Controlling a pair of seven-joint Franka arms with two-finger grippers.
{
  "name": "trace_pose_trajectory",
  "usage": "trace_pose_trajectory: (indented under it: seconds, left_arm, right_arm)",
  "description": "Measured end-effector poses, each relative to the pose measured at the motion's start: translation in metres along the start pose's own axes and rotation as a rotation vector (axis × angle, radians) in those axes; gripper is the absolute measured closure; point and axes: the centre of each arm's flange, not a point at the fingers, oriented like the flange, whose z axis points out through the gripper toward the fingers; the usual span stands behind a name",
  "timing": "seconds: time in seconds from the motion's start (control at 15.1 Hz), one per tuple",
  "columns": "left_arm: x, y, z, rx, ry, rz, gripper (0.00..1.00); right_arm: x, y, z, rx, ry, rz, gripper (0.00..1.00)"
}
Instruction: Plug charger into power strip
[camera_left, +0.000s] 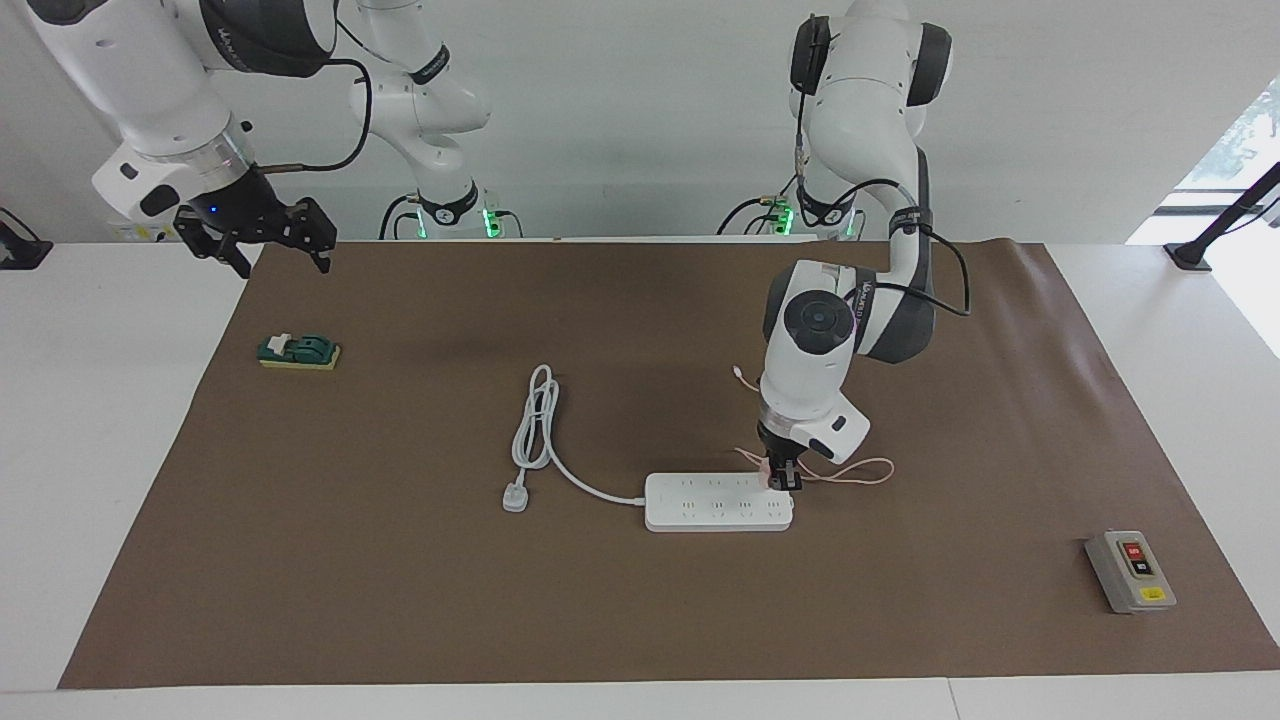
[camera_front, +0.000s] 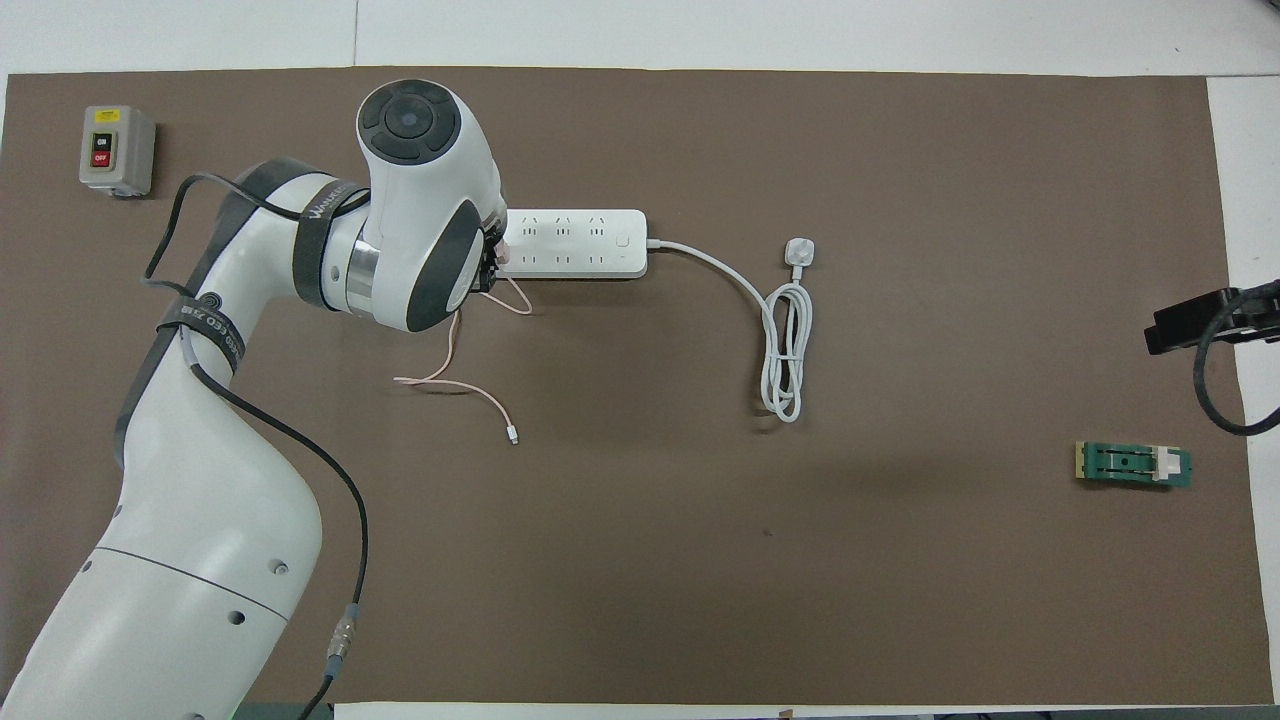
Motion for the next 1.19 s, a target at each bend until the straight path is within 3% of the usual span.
trace_pose_trajectory:
  seconds: [1.19]
  left_arm:
    - [-0.0013,-0.0009,0.0086,0.014,0.006,0.005,0.66]
  right_arm:
    - [0.0000,0.0000,0.0000,0.000,0.000,0.000,0.00]
